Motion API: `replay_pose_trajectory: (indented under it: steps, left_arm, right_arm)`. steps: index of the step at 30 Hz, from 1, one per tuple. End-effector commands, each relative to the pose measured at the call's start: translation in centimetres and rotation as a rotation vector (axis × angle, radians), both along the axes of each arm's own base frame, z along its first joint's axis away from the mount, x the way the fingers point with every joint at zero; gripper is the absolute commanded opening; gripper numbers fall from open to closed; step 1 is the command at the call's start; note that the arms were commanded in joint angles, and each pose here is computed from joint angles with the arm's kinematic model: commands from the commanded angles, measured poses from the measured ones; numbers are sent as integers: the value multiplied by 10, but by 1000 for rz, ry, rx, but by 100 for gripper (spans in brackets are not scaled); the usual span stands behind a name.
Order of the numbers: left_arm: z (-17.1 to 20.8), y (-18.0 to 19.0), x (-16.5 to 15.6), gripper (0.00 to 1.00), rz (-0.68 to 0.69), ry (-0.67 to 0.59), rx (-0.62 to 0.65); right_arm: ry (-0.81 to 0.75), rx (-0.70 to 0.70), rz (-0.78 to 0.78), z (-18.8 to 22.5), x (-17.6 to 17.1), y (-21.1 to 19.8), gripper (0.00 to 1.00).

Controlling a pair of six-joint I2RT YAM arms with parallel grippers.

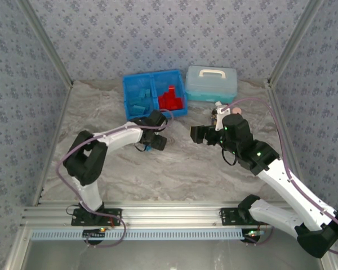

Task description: Sort the legos into containers by color

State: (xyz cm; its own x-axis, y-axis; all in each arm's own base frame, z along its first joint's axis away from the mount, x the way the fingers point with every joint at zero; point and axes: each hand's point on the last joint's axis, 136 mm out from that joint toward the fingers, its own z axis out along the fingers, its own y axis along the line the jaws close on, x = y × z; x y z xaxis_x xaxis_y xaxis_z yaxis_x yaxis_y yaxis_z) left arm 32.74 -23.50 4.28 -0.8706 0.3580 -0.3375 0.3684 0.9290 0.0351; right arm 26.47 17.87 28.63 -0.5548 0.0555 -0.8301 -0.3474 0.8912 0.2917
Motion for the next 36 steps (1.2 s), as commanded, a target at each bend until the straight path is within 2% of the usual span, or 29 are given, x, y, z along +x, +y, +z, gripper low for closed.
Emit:
replay_pose_trajectory:
  steps: [1,8,12,18,22,28,31,35,36]
  left_arm:
    - [-12,-4,-5,61,-57,52,5]
    - [-16,1,-6,25,-10,41,2]
    - [19,7,12,17,77,-59,-22]
    - [107,37,70,19,261,-257,-134]
    - [141,57,119,20,365,-368,-187]
    - [138,80,195,20,464,-392,-129]
    - [133,79,231,21,464,-392,-121]
    - [116,80,261,26,468,-362,-79]
    - [110,80,266,31,469,-352,-70]
  right_arm:
    - [-34,25,-24,18,-3,-5,100]
    - [-29,36,-19,15,0,0,100]
    - [-29,27,-14,17,2,1,100]
    - [-30,29,-14,15,4,4,100]
    - [-25,28,-10,13,6,6,100]
    - [-18,29,-7,10,7,8,100]
    - [-19,21,-6,10,8,9,100]
    - [-17,13,-5,9,9,9,100]
    - [-16,13,-2,9,10,10,100]
